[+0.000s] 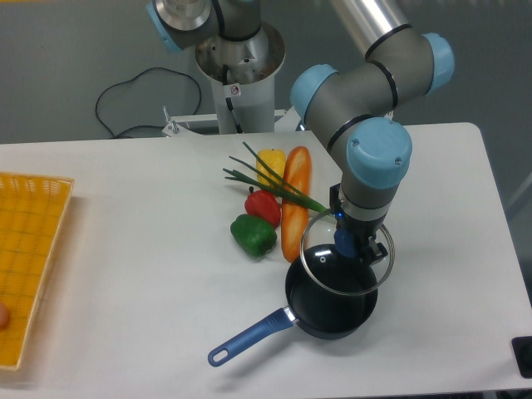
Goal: Place the lid on the table
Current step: 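Lift the glass lid off the black saucepan and carry it away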
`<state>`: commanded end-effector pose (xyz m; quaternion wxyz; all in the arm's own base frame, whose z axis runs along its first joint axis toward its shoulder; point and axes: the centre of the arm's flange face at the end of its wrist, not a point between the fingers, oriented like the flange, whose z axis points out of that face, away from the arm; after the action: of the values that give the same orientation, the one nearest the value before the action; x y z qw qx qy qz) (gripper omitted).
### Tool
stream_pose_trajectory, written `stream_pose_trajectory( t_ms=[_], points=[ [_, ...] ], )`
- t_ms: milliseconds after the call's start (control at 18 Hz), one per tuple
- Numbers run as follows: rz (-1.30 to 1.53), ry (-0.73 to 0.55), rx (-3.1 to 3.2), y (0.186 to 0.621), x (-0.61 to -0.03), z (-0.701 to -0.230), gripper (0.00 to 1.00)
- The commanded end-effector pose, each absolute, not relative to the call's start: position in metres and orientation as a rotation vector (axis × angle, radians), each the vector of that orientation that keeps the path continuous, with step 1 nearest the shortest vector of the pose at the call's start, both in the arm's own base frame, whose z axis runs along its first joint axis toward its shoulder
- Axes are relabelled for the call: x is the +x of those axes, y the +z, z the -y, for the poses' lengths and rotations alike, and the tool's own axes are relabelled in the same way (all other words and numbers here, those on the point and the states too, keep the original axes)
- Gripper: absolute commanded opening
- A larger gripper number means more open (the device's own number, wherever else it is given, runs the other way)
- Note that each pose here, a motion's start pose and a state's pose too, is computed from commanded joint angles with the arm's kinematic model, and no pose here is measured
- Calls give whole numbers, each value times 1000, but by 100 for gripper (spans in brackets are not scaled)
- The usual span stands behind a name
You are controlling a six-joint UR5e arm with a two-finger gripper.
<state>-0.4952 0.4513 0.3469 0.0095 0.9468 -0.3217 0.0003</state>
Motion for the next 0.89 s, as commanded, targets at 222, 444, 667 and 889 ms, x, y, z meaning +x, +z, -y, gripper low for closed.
stream_pose_trajectory(
  t_ms=[222,444,667,889],
  points=[
    [987,2,2966,347,-502,-444,42],
    [971,0,2971,348,-513,-431,42],
    [999,-13,2977,356,-524,-410,42],
    [1016,9,2969,349,-539,-380,42]
  ],
)
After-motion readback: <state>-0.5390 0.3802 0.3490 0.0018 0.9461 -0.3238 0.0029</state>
